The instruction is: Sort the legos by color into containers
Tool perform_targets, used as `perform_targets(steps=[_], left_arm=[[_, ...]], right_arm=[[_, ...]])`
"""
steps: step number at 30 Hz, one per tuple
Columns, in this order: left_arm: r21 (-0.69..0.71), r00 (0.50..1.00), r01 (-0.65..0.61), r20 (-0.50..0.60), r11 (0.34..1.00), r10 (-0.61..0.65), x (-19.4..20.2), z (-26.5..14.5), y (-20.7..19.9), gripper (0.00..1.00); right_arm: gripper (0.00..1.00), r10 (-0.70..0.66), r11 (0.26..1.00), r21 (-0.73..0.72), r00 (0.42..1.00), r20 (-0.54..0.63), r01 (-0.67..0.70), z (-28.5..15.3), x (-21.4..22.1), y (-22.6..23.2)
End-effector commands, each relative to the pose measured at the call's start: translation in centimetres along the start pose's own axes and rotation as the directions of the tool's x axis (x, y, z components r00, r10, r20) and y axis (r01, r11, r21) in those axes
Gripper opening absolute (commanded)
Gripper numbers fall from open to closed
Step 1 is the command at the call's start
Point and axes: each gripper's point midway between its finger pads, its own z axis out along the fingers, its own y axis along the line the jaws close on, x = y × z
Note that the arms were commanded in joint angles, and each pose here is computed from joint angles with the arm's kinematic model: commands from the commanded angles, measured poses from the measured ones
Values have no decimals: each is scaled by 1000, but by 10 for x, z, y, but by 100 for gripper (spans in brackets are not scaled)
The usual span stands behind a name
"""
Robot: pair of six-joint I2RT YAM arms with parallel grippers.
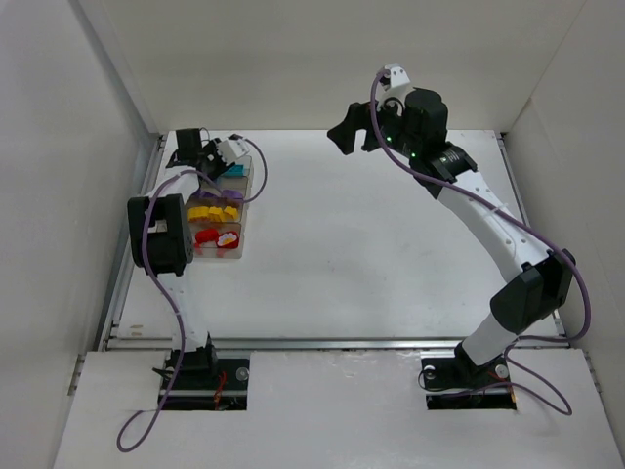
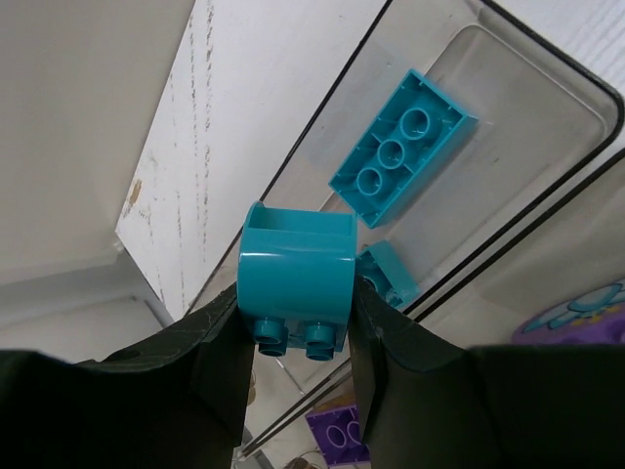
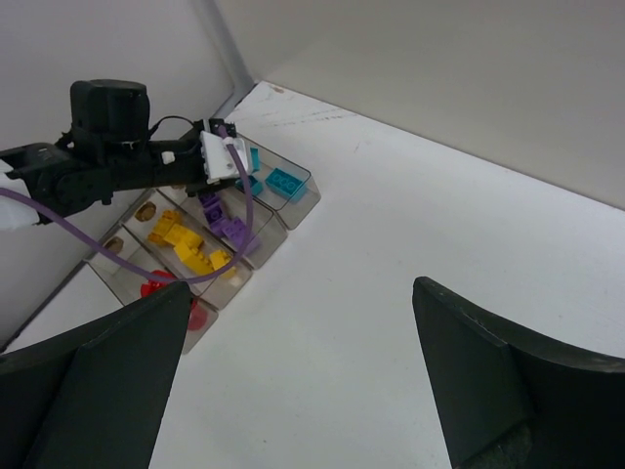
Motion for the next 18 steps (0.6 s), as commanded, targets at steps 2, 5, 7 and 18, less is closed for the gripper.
perform_targets(steps=[2, 5, 7, 18], left_arm=[[-98, 998, 15, 64, 995, -9, -18, -8, 32, 3], [-89, 998, 30, 61, 996, -24, -15, -4, 28, 14], [-72, 998, 48, 52, 996, -45, -13, -4, 23, 26], [-70, 993, 115, 24, 991, -113, -13, -19, 22, 61]], right_arm=[[100, -9, 1000, -25, 997, 74, 11, -5, -33, 9], [100, 1, 1000, -25, 997, 72, 1, -2, -32, 9], [100, 3, 1000, -23, 998, 64, -1, -3, -30, 8], [100, 1, 1000, -25, 998, 71, 1, 0, -41, 10]])
